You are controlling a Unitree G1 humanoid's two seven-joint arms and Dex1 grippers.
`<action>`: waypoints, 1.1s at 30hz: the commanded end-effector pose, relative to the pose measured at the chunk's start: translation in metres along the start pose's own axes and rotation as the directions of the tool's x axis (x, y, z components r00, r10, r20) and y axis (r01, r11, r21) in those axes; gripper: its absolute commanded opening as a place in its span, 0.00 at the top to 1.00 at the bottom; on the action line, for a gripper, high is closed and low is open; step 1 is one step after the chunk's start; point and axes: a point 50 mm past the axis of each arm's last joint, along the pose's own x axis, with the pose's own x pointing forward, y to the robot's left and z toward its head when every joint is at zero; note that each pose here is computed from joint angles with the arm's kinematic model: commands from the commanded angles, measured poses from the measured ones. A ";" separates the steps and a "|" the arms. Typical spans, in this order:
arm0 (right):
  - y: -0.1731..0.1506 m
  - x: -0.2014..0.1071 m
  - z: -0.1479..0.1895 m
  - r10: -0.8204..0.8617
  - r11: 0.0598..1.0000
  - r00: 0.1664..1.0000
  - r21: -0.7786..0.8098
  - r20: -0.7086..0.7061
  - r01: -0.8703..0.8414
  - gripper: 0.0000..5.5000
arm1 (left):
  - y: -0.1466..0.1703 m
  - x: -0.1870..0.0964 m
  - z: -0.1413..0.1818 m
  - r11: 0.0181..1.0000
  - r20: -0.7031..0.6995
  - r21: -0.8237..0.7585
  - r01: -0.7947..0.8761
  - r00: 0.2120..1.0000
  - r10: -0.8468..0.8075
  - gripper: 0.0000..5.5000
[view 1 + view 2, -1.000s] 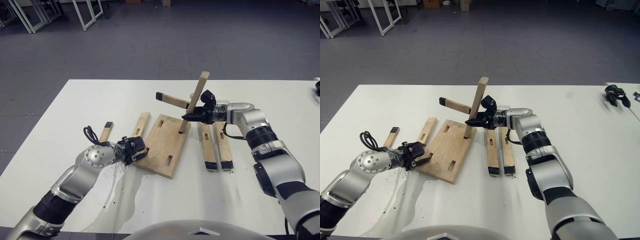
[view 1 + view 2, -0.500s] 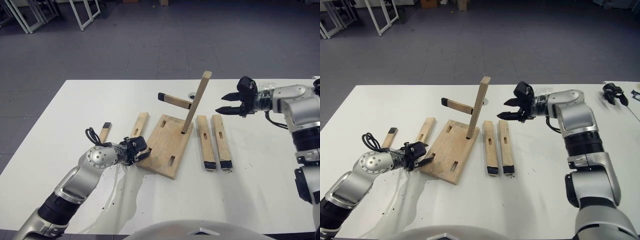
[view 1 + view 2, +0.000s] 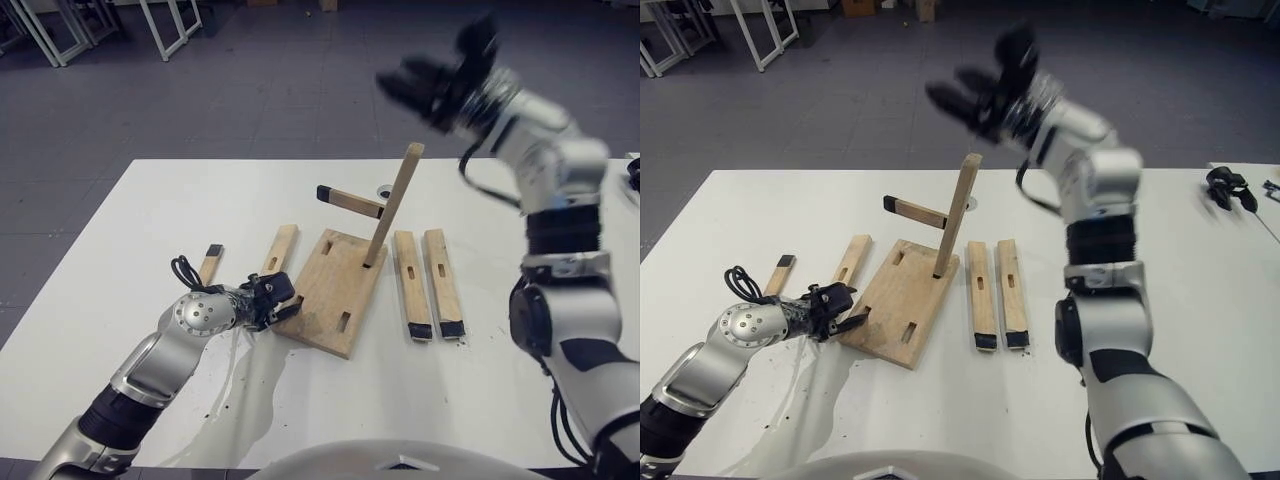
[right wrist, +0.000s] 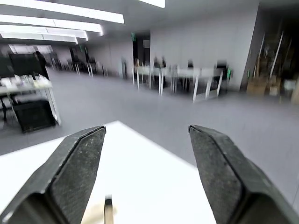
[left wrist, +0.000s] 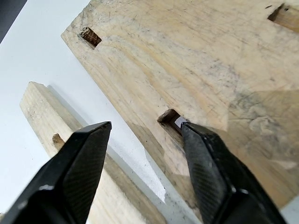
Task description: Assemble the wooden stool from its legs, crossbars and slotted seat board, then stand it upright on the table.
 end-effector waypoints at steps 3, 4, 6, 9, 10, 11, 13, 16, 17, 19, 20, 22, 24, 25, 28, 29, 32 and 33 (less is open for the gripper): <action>-0.001 0.000 -0.019 -0.039 0.998 0.994 0.043 -0.101 0.043 0.41 | -0.015 0.004 -0.023 0.996 -0.109 -0.073 0.047 0.993 -0.054 0.50; 0.000 -0.003 0.001 -0.041 0.998 0.999 0.043 -0.029 0.042 0.41 | -0.015 0.004 -0.022 0.996 -0.107 -0.078 0.041 0.993 -0.049 0.50; 0.004 -0.023 0.055 -0.069 0.997 0.978 0.052 0.195 0.060 0.41 | -0.015 0.003 -0.021 0.996 -0.101 -0.088 0.025 0.994 -0.034 0.50; 0.003 -0.067 0.076 -0.215 0.977 0.935 0.064 0.282 0.205 0.41 | -0.011 -0.002 -0.018 0.995 -0.086 -0.103 -0.007 0.996 -0.002 0.50; 0.003 -0.078 0.069 -0.270 0.963 0.929 0.064 0.254 0.263 0.41 | -0.011 -0.005 -0.018 0.993 -0.085 -0.117 -0.010 0.996 0.000 0.50; 0.005 -0.089 0.054 -0.325 0.946 0.925 0.081 0.196 0.315 0.41 | -0.012 -0.007 -0.017 0.990 -0.085 -0.142 -0.013 0.996 0.001 0.50; 0.013 -0.107 0.015 -0.414 0.908 0.909 0.089 0.040 0.410 0.41 | -0.016 -0.008 -0.018 0.979 -0.104 -0.201 -0.041 0.994 0.021 0.50; 0.040 -0.139 -0.064 -0.500 0.847 0.816 0.033 -0.289 0.531 0.41 | -0.021 -0.002 -0.025 0.945 -0.171 -0.300 -0.133 0.982 0.084 0.50; 0.049 -0.148 -0.082 -0.507 0.832 0.784 0.033 -0.359 0.553 0.41 | -0.022 0.002 -0.025 0.928 -0.185 -0.336 -0.161 0.977 0.102 0.50; 0.063 -0.161 -0.108 -0.507 0.804 0.720 0.042 -0.474 0.594 0.41 | -0.022 0.010 -0.022 0.891 -0.203 -0.400 -0.217 0.968 0.145 0.50; 0.069 -0.167 -0.117 -0.496 0.796 0.686 0.038 -0.532 0.605 0.41 | -0.021 0.016 -0.018 0.872 -0.205 -0.428 -0.239 0.965 0.164 0.50; 0.079 -0.173 -0.127 -0.470 0.787 0.641 0.041 -0.606 0.616 0.41 | -0.020 0.026 -0.009 0.853 -0.206 -0.455 -0.256 0.962 0.179 0.50; 0.086 -0.174 -0.132 -0.443 0.789 0.621 0.047 -0.647 0.612 0.41 | -0.019 0.037 -0.001 0.840 -0.205 -0.478 -0.258 0.962 0.180 0.50; 0.088 -0.174 -0.134 -0.440 0.788 0.607 0.041 -0.662 0.615 0.41 | -0.020 0.042 0.002 0.836 -0.203 -0.486 -0.254 0.963 0.175 0.50; 0.089 -0.173 -0.138 -0.429 0.787 0.583 0.031 -0.690 0.616 0.41 | -0.021 0.050 0.011 0.830 -0.195 -0.502 -0.243 0.967 0.165 0.50; 0.088 -0.171 -0.139 -0.426 0.788 0.581 0.031 -0.694 0.615 0.41 | -0.020 0.053 0.015 0.825 -0.185 -0.511 -0.241 0.968 0.168 0.50; 0.087 -0.168 -0.142 -0.429 0.786 0.571 0.023 -0.700 0.618 0.41 | -0.016 0.058 0.027 0.815 -0.157 -0.530 -0.234 0.972 0.177 0.50; 0.086 -0.167 -0.144 -0.425 0.787 0.567 0.021 -0.706 0.616 0.41 | -0.014 0.059 0.031 0.806 -0.147 -0.542 -0.237 0.971 0.186 0.50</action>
